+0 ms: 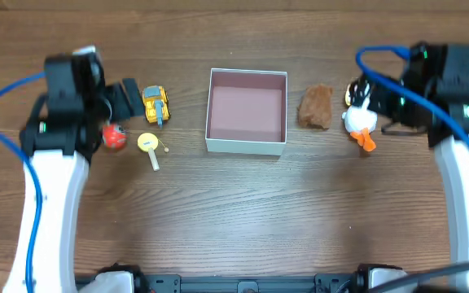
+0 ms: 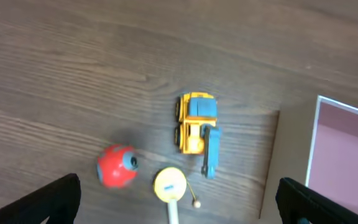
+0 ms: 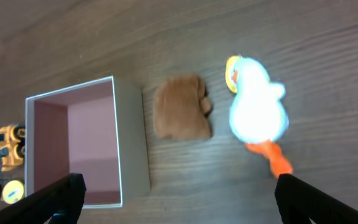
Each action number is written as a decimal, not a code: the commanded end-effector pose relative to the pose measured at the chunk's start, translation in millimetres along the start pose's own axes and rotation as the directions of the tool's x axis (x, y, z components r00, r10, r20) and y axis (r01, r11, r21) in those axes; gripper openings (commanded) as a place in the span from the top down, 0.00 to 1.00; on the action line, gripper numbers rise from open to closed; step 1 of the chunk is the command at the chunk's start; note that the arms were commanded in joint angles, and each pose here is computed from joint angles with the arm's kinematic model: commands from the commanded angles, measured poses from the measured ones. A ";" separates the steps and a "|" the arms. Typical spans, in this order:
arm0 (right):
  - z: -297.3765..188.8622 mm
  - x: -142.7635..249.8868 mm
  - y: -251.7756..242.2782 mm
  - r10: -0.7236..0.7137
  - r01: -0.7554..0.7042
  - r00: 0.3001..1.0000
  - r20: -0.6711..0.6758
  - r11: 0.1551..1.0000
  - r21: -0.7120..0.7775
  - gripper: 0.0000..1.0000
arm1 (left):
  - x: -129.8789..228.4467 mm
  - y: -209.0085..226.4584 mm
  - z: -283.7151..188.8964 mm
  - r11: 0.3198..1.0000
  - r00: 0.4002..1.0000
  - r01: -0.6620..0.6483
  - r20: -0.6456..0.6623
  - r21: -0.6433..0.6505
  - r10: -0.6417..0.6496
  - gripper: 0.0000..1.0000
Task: Pack container
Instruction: 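Move both arms forward toward the toys beside the box, then grasp the brown plush bear with the right gripper, then carry the brown bear over the box and release it inside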
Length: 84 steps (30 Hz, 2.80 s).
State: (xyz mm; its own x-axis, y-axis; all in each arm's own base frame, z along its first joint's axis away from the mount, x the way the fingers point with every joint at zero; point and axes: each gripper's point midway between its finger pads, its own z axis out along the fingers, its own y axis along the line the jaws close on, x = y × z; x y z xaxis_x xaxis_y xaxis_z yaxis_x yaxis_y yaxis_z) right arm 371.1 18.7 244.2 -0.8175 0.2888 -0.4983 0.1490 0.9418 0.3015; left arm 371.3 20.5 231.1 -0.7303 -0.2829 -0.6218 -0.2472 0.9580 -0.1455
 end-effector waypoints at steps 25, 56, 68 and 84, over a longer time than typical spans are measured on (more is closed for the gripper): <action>222.9 62.0 -1.5 -0.096 0.141 0.930 -0.354 0.985 0.102 0.55 | 5.0 -2.0 49.4 0.999 0.990 -0.031 -0.137 -0.020 0.028 0.00; 169.7 105.6 230.7 -0.182 0.147 0.939 -0.292 0.980 -0.137 0.96 | 4.8 -1.8 49.4 0.999 0.990 -0.031 -0.137 -0.020 0.028 0.00; 225.8 126.5 212.8 -0.193 0.180 0.922 -0.336 0.981 -0.069 0.89 | 4.9 -1.9 49.4 0.999 0.990 -0.031 -0.137 -0.020 0.028 0.00; 155.2 76.4 236.1 -0.350 0.307 0.920 -0.177 0.923 -0.230 0.50 | 4.9 -1.9 49.4 0.999 0.990 -0.031 -0.137 -0.020 0.028 0.00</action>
State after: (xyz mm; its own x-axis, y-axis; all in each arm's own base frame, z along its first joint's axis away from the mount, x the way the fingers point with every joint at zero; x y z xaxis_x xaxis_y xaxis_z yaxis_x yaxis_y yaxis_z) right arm 433.2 282.3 113.9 -0.9299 -0.0765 -0.3597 -0.1808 0.9469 0.2660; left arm 393.2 21.6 183.6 -0.8186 -0.2867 -0.4976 -0.2673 0.9571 -0.1115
